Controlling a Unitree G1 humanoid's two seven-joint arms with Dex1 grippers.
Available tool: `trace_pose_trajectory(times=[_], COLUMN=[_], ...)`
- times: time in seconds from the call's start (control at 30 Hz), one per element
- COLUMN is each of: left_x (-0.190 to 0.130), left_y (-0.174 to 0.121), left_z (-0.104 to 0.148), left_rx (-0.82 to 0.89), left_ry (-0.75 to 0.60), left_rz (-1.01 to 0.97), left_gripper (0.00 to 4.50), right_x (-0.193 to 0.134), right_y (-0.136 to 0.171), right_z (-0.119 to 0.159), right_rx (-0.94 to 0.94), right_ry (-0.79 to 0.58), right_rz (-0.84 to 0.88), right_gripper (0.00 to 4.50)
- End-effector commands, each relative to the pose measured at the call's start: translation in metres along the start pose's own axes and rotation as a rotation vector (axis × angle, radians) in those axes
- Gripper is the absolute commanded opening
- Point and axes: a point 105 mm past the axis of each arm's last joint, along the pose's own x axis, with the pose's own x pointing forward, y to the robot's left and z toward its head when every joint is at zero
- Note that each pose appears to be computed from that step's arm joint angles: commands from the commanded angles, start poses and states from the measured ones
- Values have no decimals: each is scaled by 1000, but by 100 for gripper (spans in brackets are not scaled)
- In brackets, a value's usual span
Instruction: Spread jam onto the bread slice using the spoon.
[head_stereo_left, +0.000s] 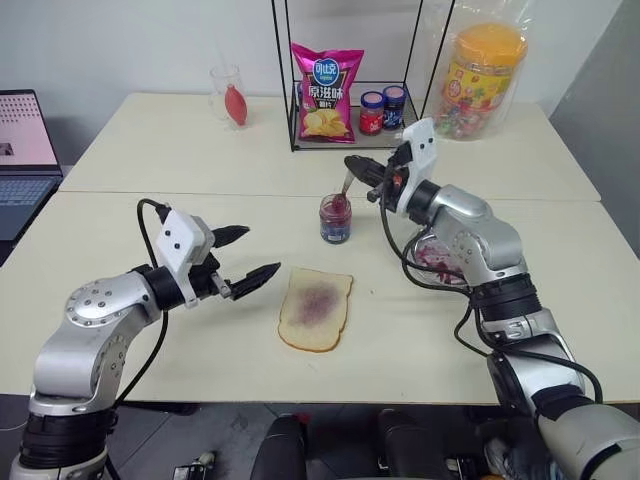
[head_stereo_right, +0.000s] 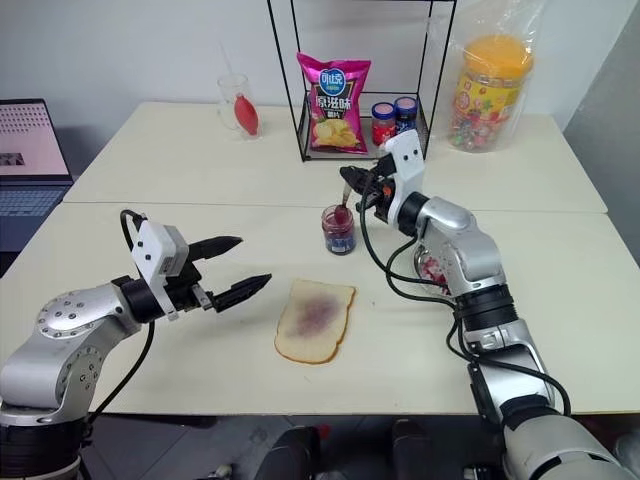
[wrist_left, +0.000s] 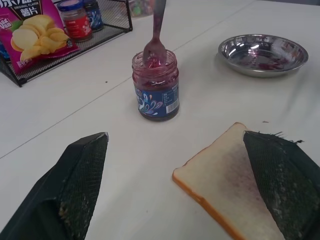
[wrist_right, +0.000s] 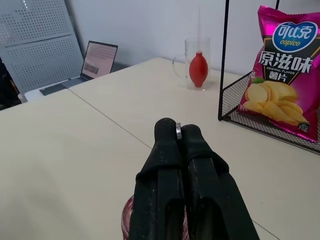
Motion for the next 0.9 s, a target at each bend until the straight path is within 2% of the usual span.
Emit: trace_pose_trajectory(times=[0.03, 0.37, 0.53, 0.9], left_x=[3, 5, 5, 9], left_y=[1, 2, 1, 2], left_z=[10, 10, 9, 10], left_rx=[43, 58, 64, 70], left_ry=[-24, -18, -13, -22], left_rz=[-2, -4, -8, -14], left_gripper=[450, 450, 450, 450], right_x=[10, 17, 18, 16], right_y=[12, 22, 23, 13], right_z=[14, -4, -11, -1], right_rx=[-128, -187, -113, 137], right_ry=[-30, 39, 77, 66], right_rz=[60, 99, 101, 42], right_gripper=[5, 5, 5, 5])
